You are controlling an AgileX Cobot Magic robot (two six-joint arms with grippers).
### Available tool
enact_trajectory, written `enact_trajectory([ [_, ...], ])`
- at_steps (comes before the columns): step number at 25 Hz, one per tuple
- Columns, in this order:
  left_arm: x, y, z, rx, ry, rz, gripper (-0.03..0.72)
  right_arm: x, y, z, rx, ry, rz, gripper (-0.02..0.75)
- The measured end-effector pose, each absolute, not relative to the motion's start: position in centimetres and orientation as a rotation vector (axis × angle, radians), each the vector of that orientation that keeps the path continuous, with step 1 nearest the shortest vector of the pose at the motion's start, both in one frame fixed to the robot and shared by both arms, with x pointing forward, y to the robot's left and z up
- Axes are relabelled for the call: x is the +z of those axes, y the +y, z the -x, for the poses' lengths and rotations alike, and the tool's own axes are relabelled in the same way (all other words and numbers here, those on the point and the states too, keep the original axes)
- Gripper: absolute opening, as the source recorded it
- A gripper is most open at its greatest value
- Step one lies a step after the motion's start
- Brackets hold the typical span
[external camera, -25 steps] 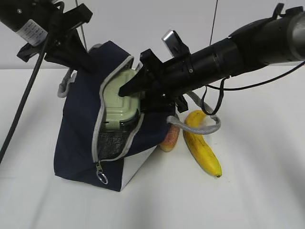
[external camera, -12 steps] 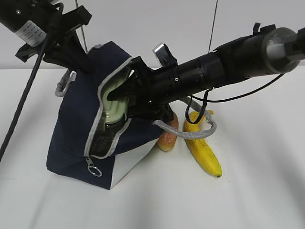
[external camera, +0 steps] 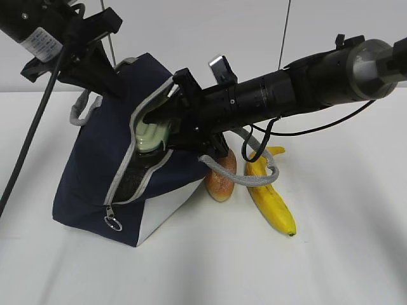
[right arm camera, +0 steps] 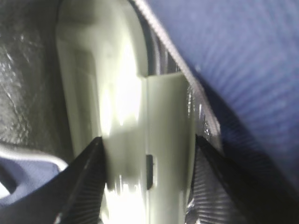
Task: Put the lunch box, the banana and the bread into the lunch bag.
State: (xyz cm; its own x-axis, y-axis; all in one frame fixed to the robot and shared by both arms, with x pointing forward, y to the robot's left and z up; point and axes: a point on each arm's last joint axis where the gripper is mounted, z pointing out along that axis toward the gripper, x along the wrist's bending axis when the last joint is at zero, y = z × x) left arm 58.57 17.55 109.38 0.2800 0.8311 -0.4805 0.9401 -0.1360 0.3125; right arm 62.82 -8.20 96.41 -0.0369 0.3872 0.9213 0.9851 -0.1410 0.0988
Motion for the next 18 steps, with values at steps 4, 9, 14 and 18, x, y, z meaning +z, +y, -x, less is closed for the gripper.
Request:
enact_trajectory([
  [4, 109.4, 17.5, -58.5, -0.259, 1.585, -2.002, 0.001, 95.9, -8.5, -63.2, -1.177, -1.526, 1.652, 0.386],
  [9, 109.4, 17.5, -58.5, -0.264, 1.584, -2.002, 0.001, 94.6, -8.6, -63.6, -1.157, -1.545, 1.705, 0.386],
  [14, 109.4, 17.5, -58.5, -0.267, 1.583, -2.003, 0.001, 92.3, -8.6, -63.8, -1.101, -1.533, 1.730, 0.386],
  [18, 109.4, 17.5, -58.5, -0.267, 1.583, -2.003, 0.001, 91.8, -8.5, -63.9, -1.091, -1.526, 1.729, 0.386],
])
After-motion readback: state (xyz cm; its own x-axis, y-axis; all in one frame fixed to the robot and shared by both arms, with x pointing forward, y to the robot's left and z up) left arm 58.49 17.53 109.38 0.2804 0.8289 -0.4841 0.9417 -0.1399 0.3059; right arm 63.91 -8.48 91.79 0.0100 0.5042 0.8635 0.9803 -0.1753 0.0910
